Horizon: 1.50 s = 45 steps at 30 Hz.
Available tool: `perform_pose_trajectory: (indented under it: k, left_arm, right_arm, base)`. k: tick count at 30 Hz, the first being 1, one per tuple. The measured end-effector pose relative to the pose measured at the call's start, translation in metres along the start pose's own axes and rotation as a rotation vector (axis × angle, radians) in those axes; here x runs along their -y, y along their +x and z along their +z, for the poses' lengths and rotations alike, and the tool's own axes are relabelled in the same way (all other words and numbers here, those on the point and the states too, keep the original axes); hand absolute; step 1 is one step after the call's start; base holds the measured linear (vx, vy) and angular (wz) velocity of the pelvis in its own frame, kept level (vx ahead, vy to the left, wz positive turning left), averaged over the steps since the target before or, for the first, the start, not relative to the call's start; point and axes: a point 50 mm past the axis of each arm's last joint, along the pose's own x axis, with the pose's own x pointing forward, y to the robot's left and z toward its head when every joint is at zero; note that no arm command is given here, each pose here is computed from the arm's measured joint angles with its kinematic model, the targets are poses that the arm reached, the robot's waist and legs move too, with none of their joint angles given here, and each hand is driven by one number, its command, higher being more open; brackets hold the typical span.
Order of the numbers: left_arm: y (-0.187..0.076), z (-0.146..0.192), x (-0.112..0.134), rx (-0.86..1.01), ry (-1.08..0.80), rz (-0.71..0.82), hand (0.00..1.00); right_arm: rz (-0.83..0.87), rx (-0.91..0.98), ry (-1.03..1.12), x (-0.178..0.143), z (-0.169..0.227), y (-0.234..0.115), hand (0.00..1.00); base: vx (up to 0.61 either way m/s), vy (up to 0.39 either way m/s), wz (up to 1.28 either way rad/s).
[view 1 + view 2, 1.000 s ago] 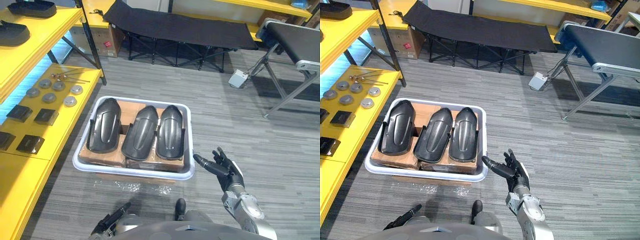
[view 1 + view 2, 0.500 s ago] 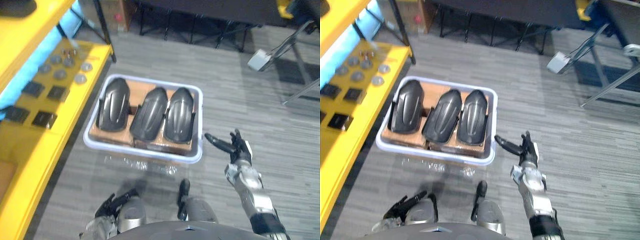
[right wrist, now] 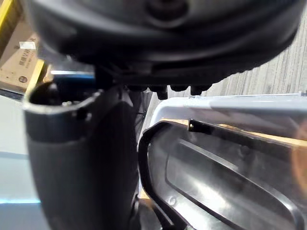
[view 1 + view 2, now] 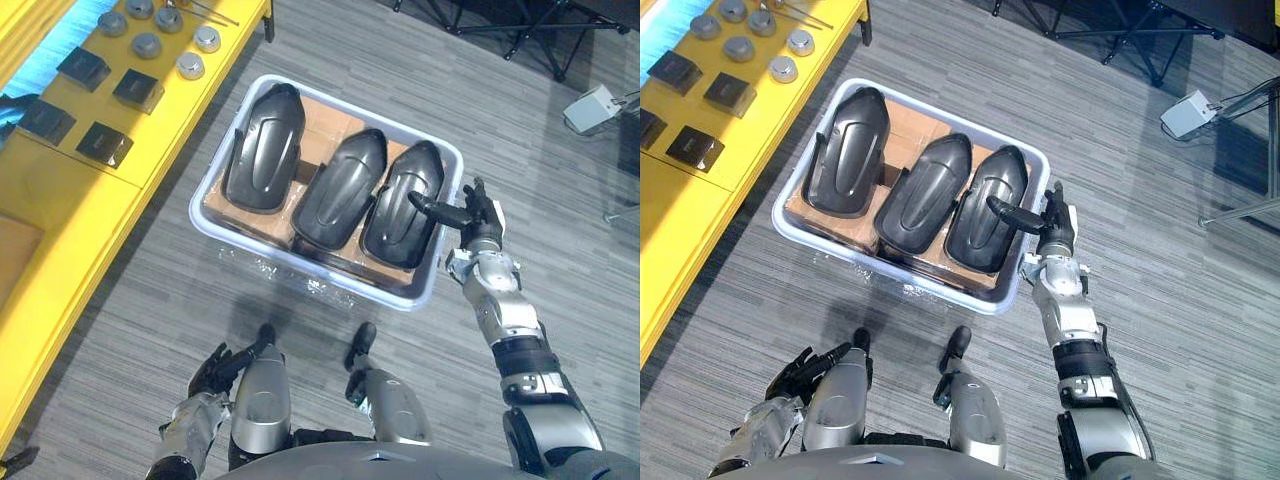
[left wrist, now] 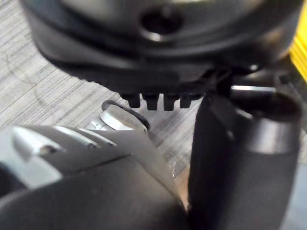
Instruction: Walk over and take three plastic housings, then place them on the shelf
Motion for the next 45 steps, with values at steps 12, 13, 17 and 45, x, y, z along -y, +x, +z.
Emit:
perform_pose_trajectory:
  k: [12,13,17,45]
  left_arm:
    - [0.003,0.004,0.012,0.037,-0.03,-0.035,1.0]
    - [0.003,0.005,0.012,0.038,-0.03,-0.035,1.0]
    - [0.003,0.005,0.014,0.045,-0.04,-0.04,1.0]
    - [0.005,0.004,0.024,0.042,-0.096,-0.067,1.0]
  right_arm:
    - [-0.139,-0.219,-0.158,0.031,-0.017,0.019,0.0]
    - [-0.142,-0.218,-0.168,0.033,-0.016,0.02,0.0]
    - [-0.154,-0.207,-0.254,0.04,-0.003,0.028,0.0]
    - [-0.189,-0.124,-0.589,0.058,0.053,0.046,0.0]
  base:
    - [-0.04,0.012,0.04]
    - [-0.06,0.027,0.09]
    - [-0.06,0.033,0.09]
    - [-0.02,0.007,0.05]
